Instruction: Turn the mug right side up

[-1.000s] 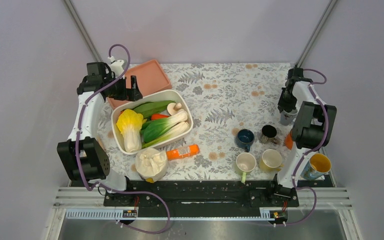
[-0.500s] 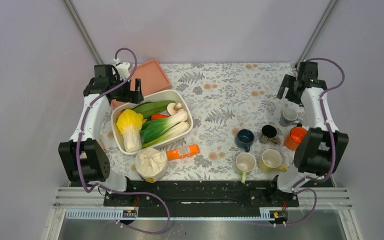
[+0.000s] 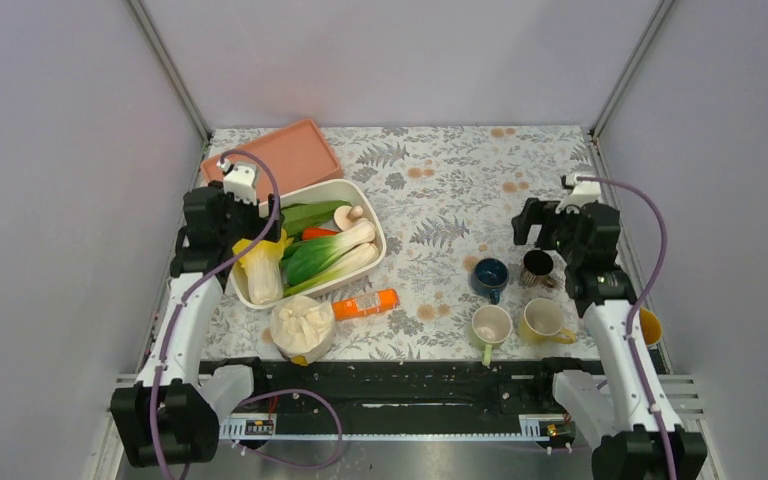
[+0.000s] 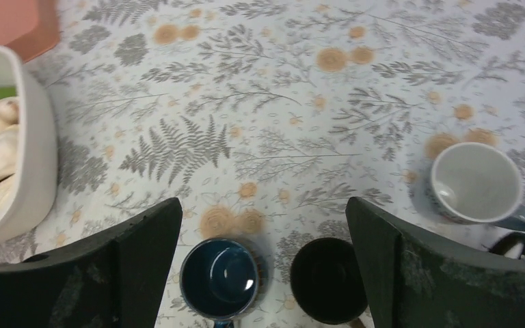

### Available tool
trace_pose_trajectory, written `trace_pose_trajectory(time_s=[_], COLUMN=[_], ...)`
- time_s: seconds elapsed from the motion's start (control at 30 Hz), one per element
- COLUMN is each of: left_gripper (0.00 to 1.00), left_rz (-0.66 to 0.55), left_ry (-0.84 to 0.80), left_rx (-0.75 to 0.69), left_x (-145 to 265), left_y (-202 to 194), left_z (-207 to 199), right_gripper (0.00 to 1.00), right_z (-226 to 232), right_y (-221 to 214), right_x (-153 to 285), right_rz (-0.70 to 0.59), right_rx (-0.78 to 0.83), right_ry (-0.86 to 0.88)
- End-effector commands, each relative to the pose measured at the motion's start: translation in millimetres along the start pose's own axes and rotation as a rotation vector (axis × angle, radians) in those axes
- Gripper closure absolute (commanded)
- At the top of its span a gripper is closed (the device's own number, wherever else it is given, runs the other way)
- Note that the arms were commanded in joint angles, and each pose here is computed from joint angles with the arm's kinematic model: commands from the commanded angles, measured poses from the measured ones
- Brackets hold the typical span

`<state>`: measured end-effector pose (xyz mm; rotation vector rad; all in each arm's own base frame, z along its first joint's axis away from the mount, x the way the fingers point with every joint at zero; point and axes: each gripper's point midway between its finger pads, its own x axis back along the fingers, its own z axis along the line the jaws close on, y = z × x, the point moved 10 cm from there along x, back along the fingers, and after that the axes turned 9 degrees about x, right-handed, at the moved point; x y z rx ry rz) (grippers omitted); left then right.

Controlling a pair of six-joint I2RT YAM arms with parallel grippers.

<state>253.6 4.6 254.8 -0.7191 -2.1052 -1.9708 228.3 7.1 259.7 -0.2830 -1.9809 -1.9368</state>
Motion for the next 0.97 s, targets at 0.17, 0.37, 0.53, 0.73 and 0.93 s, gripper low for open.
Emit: trace_pose_trajectory(time_s=[0.17, 0.37, 0.53, 0.73, 0.93], left_gripper=[0.01, 0.01, 0.01, 0.01, 0.01], left_rz=[-0.472, -0.510, -0.517, -0.501, -0.480], left_ry=[0.131, 0.222, 0.232, 0.276, 0.291], left_rx=[0.055, 0.068, 0.069, 0.075, 0.085], left_x=[-4.0, 2.1, 5.2, 4.7, 4.5], left_y=[-48.5, -80.5, -93.7, -98.1, -98.0], left_z=[3.0, 8.2, 7.9, 11.6, 12.6], right_gripper=[0.01, 0.01, 0.01, 0.00, 0.01], right_z=[22.1, 18.9, 16.3, 17.9, 18.6], right_y=[-32.0, -69.6, -69.0, -69.3, -69.6], right_x=[34.6, 29.8, 32.4, 32.5, 29.6], right_rz=[-0.486, -0.478, -0.452, -0.457, -0.444], right_rx=[0.036, -0.009, -0.013, -0.019, -0.029], right_ry=[0.127, 0.060, 0.024, 0.043, 0.053])
